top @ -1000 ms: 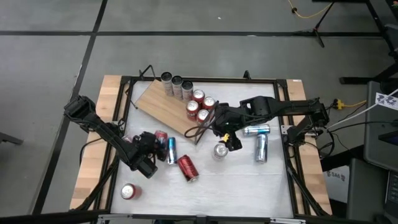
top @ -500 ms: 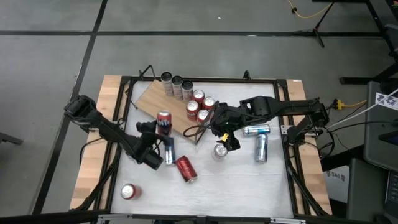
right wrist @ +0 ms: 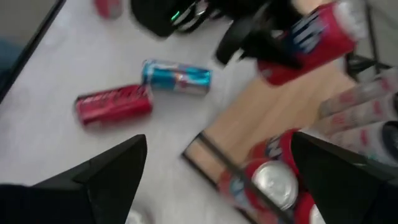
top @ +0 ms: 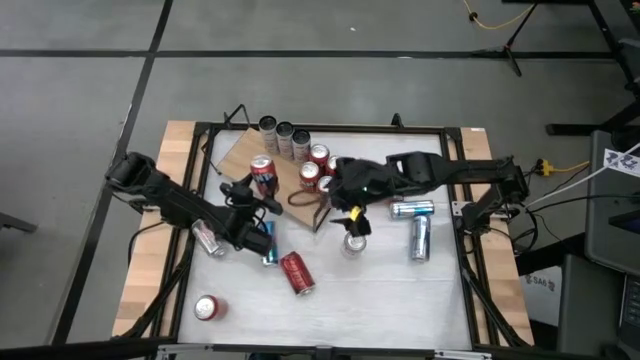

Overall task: Pick and place cans onto a shelf
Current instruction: Put the top red soda can on the shelf and align with the other red soda can

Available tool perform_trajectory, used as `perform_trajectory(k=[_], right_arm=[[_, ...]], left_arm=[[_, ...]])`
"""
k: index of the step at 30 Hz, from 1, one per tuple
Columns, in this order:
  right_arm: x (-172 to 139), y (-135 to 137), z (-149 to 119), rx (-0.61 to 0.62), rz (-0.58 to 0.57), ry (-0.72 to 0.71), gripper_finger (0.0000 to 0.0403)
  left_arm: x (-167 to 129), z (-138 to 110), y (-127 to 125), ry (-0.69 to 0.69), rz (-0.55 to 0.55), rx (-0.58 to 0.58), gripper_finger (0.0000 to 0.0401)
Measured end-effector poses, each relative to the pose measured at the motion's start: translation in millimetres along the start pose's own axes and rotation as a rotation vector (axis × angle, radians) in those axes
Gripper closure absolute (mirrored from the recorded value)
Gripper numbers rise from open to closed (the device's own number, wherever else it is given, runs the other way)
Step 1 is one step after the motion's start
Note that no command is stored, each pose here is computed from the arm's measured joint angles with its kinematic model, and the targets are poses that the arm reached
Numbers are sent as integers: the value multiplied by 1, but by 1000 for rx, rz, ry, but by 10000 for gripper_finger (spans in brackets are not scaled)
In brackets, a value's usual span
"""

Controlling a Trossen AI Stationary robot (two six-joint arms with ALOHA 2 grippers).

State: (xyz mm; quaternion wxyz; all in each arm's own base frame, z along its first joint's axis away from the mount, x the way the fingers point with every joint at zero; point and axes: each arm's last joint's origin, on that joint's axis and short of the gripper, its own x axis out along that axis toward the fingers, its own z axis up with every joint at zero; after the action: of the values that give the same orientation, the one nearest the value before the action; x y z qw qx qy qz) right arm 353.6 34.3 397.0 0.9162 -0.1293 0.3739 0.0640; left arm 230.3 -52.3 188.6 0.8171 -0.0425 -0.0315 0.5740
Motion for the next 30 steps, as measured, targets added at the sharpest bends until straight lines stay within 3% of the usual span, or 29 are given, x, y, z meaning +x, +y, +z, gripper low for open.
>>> perform_trajectory(k=[13,18,30], right_arm=[[11,-60,9,110,-155,-205,13],[23,-67,5,121,-152,-177,13],[71,-75,1,126,-153,-153,13]], left_arm=[[2,-63,-23,1,6,38,122],[6,-84,-28,2,23,13,122],[8,-89,-31,-11,28,19,122]])
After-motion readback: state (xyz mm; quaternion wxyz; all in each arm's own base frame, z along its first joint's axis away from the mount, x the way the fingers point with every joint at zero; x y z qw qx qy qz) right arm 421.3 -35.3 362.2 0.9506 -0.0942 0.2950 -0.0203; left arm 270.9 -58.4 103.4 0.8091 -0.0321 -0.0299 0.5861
